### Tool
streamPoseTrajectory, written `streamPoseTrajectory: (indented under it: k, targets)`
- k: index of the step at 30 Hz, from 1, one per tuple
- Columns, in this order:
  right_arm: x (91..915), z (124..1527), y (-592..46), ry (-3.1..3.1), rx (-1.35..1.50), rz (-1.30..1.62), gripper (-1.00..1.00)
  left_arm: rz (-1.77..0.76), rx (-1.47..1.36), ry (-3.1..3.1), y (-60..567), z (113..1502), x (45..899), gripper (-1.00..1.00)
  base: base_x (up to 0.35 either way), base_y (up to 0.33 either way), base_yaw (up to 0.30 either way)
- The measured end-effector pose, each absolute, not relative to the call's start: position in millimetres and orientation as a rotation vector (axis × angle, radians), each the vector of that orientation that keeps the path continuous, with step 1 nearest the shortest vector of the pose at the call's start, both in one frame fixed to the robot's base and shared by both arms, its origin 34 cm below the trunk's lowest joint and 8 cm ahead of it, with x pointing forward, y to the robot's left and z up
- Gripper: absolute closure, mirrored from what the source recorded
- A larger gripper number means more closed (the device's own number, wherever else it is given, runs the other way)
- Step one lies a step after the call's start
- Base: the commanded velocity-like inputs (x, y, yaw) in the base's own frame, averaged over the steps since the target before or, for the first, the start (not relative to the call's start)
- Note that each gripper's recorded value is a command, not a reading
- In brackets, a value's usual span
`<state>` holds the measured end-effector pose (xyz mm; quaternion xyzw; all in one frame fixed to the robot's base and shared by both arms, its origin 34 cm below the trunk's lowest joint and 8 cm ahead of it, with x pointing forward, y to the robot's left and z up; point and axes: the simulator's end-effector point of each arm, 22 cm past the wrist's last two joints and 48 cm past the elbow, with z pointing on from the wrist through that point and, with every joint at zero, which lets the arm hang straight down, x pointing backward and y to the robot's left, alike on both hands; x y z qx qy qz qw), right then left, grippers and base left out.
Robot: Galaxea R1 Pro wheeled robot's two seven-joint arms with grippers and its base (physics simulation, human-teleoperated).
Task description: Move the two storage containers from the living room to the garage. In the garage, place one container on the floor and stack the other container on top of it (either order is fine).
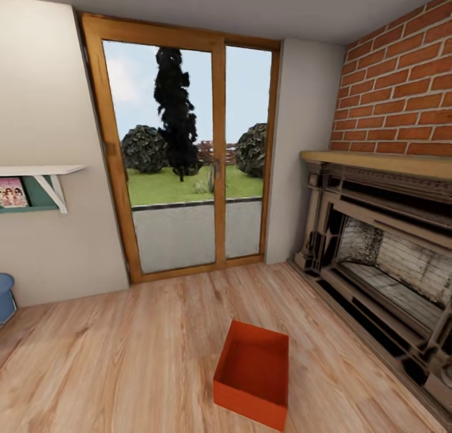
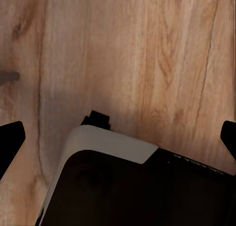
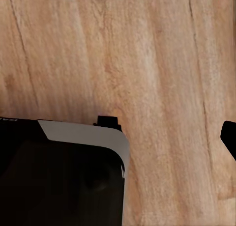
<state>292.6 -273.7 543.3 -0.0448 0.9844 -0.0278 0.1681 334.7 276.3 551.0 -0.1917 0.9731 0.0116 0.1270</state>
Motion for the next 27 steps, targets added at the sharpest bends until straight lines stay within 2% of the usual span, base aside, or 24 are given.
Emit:
streamPoseTrajectory:
  k: [27]
  targets:
    - [292.5,543.3,-273.9,2.800,-0.128,-0.079,-1.00,0.034,-0.558,2.832,276.3,551.0,334.7,-1.00,0.322,0.097,-0.286]
